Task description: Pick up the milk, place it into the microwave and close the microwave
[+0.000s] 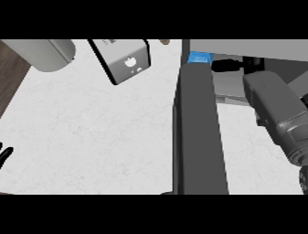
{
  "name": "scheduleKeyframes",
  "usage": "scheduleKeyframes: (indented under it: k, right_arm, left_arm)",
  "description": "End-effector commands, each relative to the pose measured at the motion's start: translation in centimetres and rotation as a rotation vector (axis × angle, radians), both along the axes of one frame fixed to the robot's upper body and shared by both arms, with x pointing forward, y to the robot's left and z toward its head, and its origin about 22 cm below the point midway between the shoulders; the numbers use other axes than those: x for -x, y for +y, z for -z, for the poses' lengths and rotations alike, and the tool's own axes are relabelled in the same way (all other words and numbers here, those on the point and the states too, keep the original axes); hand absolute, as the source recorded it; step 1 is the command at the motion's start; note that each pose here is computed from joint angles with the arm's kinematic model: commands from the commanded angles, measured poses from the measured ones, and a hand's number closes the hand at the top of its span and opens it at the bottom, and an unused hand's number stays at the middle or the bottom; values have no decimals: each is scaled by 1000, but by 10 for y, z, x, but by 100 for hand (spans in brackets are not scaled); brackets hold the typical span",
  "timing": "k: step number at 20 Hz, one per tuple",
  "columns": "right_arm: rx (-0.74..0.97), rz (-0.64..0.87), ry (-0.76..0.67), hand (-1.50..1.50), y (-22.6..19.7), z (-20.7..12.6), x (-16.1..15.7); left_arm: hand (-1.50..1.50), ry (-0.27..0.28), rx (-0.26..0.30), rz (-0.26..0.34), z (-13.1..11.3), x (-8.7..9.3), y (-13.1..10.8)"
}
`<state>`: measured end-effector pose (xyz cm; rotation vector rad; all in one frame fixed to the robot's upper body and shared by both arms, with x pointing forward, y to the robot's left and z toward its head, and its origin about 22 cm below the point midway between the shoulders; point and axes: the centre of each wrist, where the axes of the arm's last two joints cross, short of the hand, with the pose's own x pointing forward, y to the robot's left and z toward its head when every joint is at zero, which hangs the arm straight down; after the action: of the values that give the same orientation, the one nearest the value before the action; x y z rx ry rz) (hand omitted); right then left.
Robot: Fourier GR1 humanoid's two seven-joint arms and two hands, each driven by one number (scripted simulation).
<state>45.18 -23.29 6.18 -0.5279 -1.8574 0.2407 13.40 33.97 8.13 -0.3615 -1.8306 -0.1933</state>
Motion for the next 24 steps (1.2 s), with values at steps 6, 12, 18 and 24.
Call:
scheduleKeyframes:
  k: [6, 12, 18, 24]
  right_arm:
    - [-209, -210, 58, -150, -22, 34, 18]
    - [-429, -335, 89, -150, -3, 72, 37]
    - [-509, -401, 121, -150, -4, 122, 73]
    - [-526, -425, 178, -150, 28, 170, 115]
  left_arm:
    - [-150, 35, 20, 163, 28, -5, -31]
    - [-150, 76, -46, 265, 32, -20, -47]
    - [-150, 86, -86, 295, 48, -32, -67]
    - [-150, 110, -135, 331, 66, -57, -94]
